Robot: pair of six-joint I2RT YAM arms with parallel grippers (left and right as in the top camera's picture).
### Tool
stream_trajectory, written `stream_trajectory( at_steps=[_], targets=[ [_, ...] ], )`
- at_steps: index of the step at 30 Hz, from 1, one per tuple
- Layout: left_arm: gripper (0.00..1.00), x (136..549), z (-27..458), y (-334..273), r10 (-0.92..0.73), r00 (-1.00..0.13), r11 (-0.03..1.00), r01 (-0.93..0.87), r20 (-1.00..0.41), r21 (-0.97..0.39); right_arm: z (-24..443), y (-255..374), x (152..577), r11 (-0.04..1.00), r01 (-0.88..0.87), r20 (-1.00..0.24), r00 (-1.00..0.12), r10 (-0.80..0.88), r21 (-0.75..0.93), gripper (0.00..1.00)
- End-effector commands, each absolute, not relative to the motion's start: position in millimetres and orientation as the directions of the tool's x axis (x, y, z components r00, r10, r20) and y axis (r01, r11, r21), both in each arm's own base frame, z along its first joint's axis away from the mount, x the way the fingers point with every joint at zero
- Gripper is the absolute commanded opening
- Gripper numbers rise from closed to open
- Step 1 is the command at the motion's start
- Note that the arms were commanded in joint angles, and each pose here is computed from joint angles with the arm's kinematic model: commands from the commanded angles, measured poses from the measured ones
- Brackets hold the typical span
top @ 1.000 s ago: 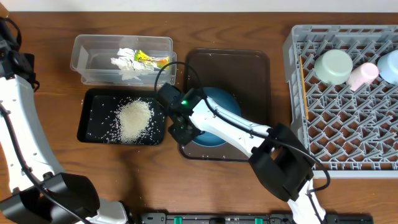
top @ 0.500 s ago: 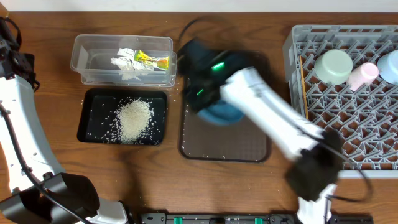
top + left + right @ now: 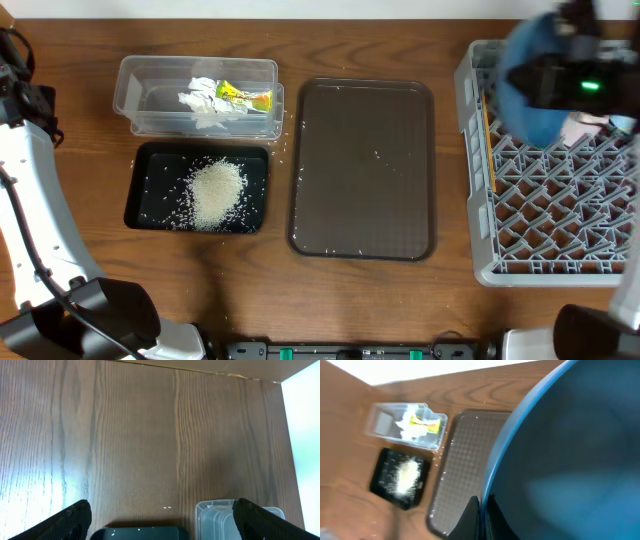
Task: Sort waste into correct bins and load items into the dishwasher rack
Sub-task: 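Carry the teal plate right and set it in the rack's front-right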
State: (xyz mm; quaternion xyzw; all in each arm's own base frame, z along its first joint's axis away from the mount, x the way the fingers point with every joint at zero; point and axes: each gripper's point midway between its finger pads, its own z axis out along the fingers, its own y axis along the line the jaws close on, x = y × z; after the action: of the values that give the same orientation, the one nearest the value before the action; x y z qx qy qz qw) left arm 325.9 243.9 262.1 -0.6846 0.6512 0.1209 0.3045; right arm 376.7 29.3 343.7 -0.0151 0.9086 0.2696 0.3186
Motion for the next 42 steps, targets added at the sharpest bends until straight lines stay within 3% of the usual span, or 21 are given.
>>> stream_trajectory(
  at_steps=[1, 6, 11, 20, 24, 29, 35, 42],
  targets=[
    [0.92, 324, 262, 245, -0.814, 0.115, 0.036, -0.969, -0.569, -0.246, 363, 13, 365, 0.734, -0.333, -0.639, -0.749, 0.177, 0.592, 0.01],
    [0.92, 324, 262, 245, -0.814, 0.115, 0.036, -0.968, -0.569, -0.247, 348, -39, 354, 0.665, -0.283, -0.609, -0.723, 0.325, 0.691, 0.01],
    [0.92, 324, 262, 245, -0.814, 0.115, 0.036, -0.968, -0.569, -0.247, 339, -70, 342, 0.531, -0.367, -0.623, -0.636, 0.456, 0.764, 0.01],
    [0.92, 324, 262, 245, -0.814, 0.114, 0.036, -0.969, -0.569, -0.246, 297, -92, 335, 0.397, -0.342, -0.522, -0.612, 0.594, 0.852, 0.01],
    [0.92, 324, 262, 245, -0.814, 0.115, 0.036, -0.968, -0.569, -0.247, 282, -97, 332, 0.405, -0.274, -0.481, -0.629, 0.610, 0.872, 0.01],
    [0.92, 324, 262, 245, -0.814, 0.115, 0.036, -0.969, -0.569, -0.246, 242, -117, 328, 0.478, -0.005, -0.357, -0.672, 0.648, 0.878, 0.01],
    [0.92, 324, 262, 245, -0.814, 0.114, 0.036, -0.969, -0.569, -0.246, 225, -139, 318, 0.510, 0.126, -0.314, -0.655, 0.687, 0.851, 0.02],
    [0.92, 324, 262, 245, -0.814, 0.114, 0.036, -0.969, -0.569, -0.246, 213, -158, 308, 0.505, 0.251, -0.264, -0.619, 0.740, 0.826, 0.21]
  ],
)
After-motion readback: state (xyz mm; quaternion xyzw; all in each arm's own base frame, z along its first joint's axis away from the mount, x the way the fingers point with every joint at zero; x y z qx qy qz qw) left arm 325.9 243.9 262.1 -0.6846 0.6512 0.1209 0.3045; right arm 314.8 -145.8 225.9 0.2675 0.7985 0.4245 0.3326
